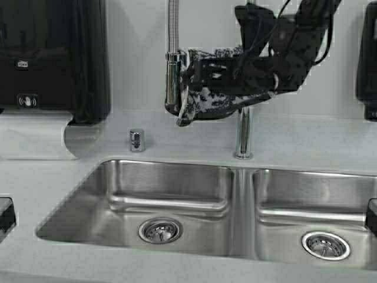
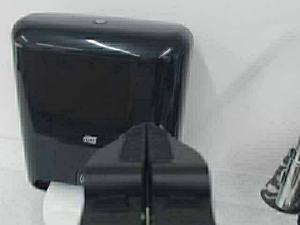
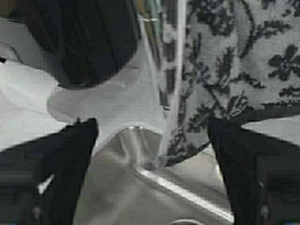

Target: Get the cloth and wipe up the spill under the wine glass

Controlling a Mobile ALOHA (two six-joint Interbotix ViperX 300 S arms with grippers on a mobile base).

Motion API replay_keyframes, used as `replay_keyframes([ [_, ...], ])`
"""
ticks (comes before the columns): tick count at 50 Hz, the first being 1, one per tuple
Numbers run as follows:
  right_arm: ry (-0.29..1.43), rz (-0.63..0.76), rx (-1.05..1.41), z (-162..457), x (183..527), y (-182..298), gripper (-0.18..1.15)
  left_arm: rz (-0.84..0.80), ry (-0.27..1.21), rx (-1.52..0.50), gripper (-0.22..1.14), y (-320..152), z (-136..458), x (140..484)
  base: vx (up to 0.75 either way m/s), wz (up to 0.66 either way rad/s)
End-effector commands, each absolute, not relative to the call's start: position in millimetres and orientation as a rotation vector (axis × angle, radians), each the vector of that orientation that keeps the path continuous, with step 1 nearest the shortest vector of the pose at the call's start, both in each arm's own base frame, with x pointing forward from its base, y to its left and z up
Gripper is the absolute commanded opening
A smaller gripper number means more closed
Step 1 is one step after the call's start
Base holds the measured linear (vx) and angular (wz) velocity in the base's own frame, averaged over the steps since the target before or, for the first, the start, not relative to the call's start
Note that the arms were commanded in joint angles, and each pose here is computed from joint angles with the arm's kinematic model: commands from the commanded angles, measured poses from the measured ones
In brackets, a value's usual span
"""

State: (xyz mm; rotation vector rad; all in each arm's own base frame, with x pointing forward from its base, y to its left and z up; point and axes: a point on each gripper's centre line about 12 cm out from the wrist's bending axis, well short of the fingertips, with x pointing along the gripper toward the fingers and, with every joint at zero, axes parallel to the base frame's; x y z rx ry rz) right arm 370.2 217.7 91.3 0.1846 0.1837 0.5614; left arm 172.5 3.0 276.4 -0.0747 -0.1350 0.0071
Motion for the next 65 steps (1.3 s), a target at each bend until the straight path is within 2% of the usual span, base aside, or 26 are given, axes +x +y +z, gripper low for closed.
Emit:
replay_keyframes([
  [1, 0.140, 0.570, 0.195, 99.5, 380.0, 224.2, 1.02, 0.008, -0.152, -0.076, 0.02, 3.3, 281.9, 173.1, 0.11, 0.01],
  [21, 0.129, 0.575, 0.193, 78.9, 406.1, 239.5, 1.01, 0.008, -0.155, -0.074, 0.02, 3.3, 282.0, 172.5, 0.07, 0.01],
  [38, 0.123, 0.576, 0.190, 73.8, 413.4, 243.6, 0.98, 0.008, -0.152, -0.068, 0.02, 3.3, 281.6, 172.6, 0.02, 0.01],
  [41, 0.118, 0.577, 0.186, 74.5, 414.4, 244.2, 0.92, 0.008, -0.149, -0.068, 0.02, 3.3, 280.8, 172.6, 0.00, 0.00],
  [44, 0.118, 0.576, 0.179, 72.7, 414.6, 244.2, 0.80, 0.008, -0.149, -0.068, 0.02, 3.3, 280.8, 172.6, 0.00, 0.00],
  [52, 0.111, 0.573, 0.156, 72.9, 415.2, 244.0, 0.34, 0.008, -0.149, -0.068, 0.02, 3.3, 280.8, 172.6, -0.01, 0.00],
  [56, 0.107, 0.570, 0.156, 75.2, 414.6, 242.6, 0.17, 0.008, -0.149, -0.068, 0.02, 3.3, 280.8, 172.6, -0.01, -0.01],
  [60, 0.100, 0.573, 0.158, 82.5, 411.3, 241.6, 0.08, 0.009, -0.149, -0.073, 0.02, 3.4, 280.8, 172.6, -0.01, -0.01],
  [65, 0.065, 0.572, 0.166, 106.6, 405.5, 237.2, 0.07, 0.008, -0.149, -0.073, 0.02, 3.3, 280.1, 172.0, -0.01, 0.00],
])
